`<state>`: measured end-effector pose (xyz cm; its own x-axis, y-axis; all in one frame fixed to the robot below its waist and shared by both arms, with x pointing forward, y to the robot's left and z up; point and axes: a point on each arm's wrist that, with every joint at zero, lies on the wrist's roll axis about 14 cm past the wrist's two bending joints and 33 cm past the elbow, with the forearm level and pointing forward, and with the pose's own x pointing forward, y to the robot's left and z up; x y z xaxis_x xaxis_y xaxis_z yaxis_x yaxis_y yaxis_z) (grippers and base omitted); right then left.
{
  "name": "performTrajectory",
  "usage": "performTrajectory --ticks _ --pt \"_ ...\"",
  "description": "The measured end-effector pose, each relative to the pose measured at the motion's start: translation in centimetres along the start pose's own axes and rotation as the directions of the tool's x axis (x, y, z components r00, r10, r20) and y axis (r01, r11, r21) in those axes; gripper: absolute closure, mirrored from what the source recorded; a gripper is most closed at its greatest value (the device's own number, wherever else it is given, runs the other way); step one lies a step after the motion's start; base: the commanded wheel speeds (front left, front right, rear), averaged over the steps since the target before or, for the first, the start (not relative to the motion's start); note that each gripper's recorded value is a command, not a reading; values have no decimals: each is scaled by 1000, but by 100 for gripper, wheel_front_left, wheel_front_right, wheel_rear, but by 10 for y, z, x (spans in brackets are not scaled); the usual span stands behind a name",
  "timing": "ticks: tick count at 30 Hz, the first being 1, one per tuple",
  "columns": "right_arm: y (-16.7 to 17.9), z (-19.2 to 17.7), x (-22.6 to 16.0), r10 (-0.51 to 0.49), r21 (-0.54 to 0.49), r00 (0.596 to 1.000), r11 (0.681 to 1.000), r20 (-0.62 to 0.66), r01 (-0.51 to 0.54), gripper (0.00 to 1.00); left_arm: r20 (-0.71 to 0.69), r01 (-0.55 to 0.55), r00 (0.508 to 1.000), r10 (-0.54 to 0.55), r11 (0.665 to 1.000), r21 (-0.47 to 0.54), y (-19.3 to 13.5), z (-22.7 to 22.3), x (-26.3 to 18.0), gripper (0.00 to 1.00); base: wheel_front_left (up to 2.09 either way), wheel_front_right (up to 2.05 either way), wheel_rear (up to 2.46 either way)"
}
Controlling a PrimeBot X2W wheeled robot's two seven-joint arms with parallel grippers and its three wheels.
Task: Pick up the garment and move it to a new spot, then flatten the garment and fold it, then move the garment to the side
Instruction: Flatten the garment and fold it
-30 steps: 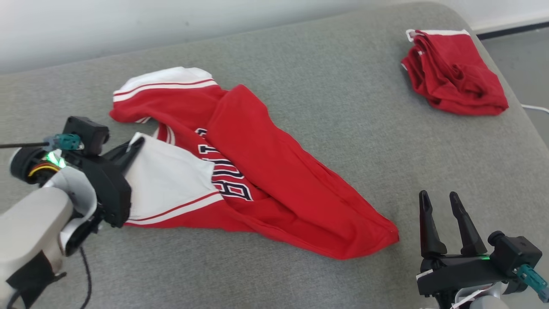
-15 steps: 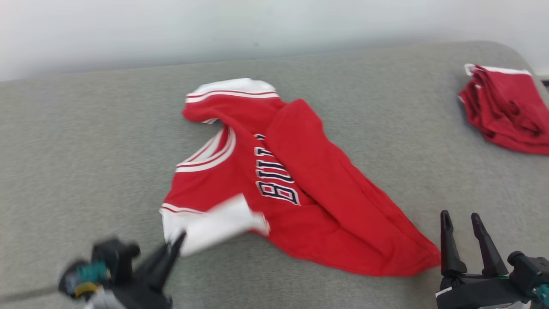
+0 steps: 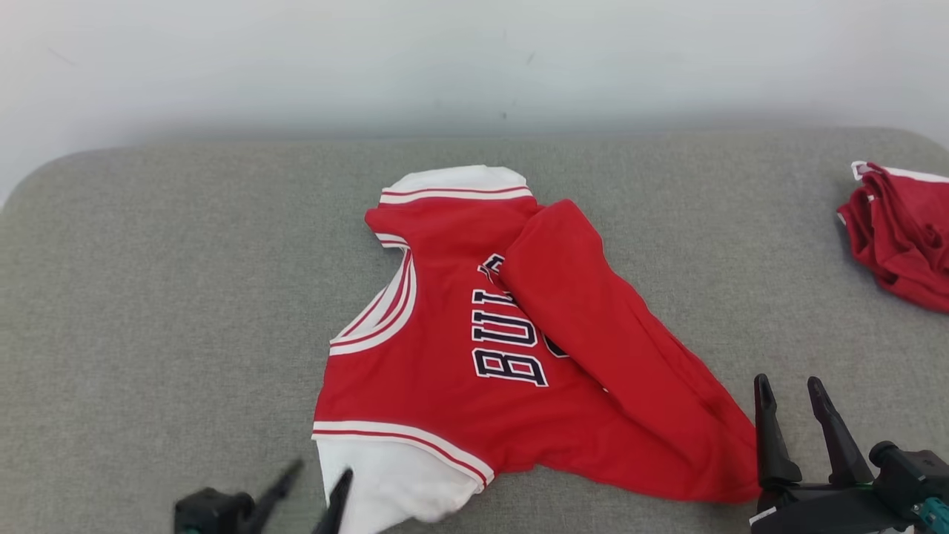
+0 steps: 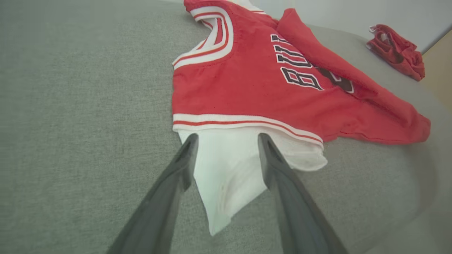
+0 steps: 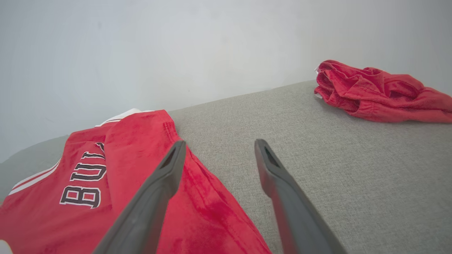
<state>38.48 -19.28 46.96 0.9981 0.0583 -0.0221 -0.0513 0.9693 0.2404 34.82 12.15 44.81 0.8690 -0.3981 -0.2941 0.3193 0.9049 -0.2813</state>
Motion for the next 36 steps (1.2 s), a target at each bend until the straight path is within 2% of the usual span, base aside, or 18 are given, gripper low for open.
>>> performTrajectory --ticks 6,9,15,19,27,36 --pt "7 8 -2 34 -24 999 999 17 -34 0 228 -114 967 110 993 3 19 52 -1 0 0 0 0" --pt "12 10 -4 50 -31 998 998 23 -49 0 328 -193 929 170 981 38 31 73 -8 0 0 0 0" --pt "18 18 -9 72 -40 996 997 45 -70 0 459 -296 852 251 955 29 45 96 -30 0 0 0 0" --pt "24 24 -13 88 -42 994 995 60 -85 0 489 -335 825 283 942 22 50 95 -42 0 0 0 0" --pt "22 26 -26 81 -42 994 996 70 -78 0 491 -371 812 316 929 14 57 83 -54 0 0 0 0" --pt "19 18 -35 65 -29 997 998 51 -63 0 467 -371 825 318 928 23 59 68 -57 0 0 0 0"
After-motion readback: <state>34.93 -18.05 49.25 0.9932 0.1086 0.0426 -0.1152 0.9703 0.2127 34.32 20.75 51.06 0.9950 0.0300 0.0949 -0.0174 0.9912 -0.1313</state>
